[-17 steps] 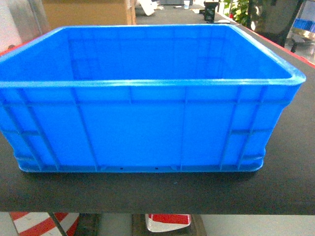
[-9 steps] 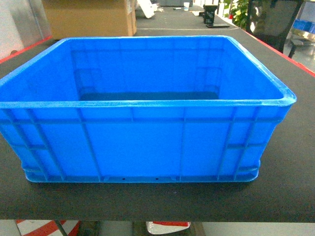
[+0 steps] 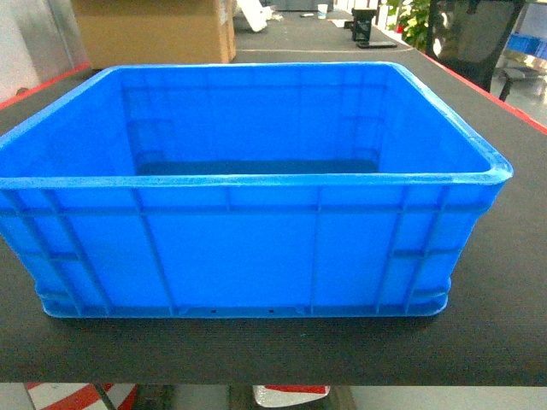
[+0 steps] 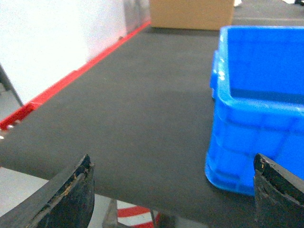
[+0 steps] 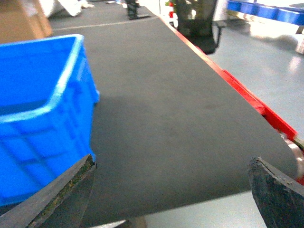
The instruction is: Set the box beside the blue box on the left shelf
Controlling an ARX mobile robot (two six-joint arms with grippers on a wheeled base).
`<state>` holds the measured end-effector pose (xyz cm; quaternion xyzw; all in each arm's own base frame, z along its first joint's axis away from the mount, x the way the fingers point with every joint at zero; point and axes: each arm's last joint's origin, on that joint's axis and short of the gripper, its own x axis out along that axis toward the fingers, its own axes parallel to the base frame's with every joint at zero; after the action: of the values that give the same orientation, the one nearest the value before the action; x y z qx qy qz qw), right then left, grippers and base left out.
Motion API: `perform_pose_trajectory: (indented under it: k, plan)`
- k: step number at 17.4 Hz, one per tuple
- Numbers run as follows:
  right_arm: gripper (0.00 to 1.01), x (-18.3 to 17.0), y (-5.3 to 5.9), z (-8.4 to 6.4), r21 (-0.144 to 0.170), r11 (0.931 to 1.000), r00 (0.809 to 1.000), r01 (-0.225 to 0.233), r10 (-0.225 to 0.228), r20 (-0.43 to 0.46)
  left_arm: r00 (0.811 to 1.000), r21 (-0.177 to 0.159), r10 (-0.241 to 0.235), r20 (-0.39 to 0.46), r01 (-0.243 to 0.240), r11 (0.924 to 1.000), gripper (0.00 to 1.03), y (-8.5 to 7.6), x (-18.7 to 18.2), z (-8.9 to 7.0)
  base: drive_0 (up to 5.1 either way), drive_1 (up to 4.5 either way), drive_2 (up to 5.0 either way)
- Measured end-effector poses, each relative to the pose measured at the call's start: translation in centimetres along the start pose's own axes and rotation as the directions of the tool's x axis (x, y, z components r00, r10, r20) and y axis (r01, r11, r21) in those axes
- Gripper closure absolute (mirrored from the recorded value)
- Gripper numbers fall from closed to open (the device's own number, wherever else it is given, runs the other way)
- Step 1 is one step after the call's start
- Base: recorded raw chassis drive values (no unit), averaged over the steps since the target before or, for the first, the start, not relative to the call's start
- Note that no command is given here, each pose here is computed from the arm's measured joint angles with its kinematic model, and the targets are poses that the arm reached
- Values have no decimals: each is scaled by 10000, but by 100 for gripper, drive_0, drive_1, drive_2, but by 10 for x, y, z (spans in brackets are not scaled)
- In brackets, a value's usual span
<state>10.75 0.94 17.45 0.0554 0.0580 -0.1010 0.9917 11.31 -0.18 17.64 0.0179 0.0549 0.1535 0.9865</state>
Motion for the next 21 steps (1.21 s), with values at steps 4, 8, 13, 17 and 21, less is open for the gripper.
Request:
perform_pose_trajectory:
  k: [4, 8, 13, 17, 21]
  plan:
    - [3, 29, 32, 62, 30, 9868, 9866, -1619, 1618, 221, 9875, -144, -1069, 1158, 1093, 9939, 5, -12, 40, 77, 0, 0, 0]
    - [3, 119, 78, 95, -256, 9641, 9340, -2643, 2493, -2559, 9618, 426, -2179, -1655, 2277, 9728, 5, -52, 125, 98, 0, 0, 0]
    - [3, 214, 115, 84, -571, 9714, 8868, -2304, 1855, -4232, 9257, 538, -1477, -3482, 1770, 9827, 5, -71, 206, 88, 0, 0, 0]
    - [3, 234, 122, 54, -805, 9714, 8495, -2234, 1535, -5048, 8810, 283, -1382, -4524, 1691, 9852, 5, -76, 224, 67, 0, 0, 0]
    - [20, 243, 125, 47, -857, 9714, 8371, -2215, 1443, -5276, 8533, 337, -1295, -5051, 1694, 9850, 29, -79, 234, 56, 0, 0, 0]
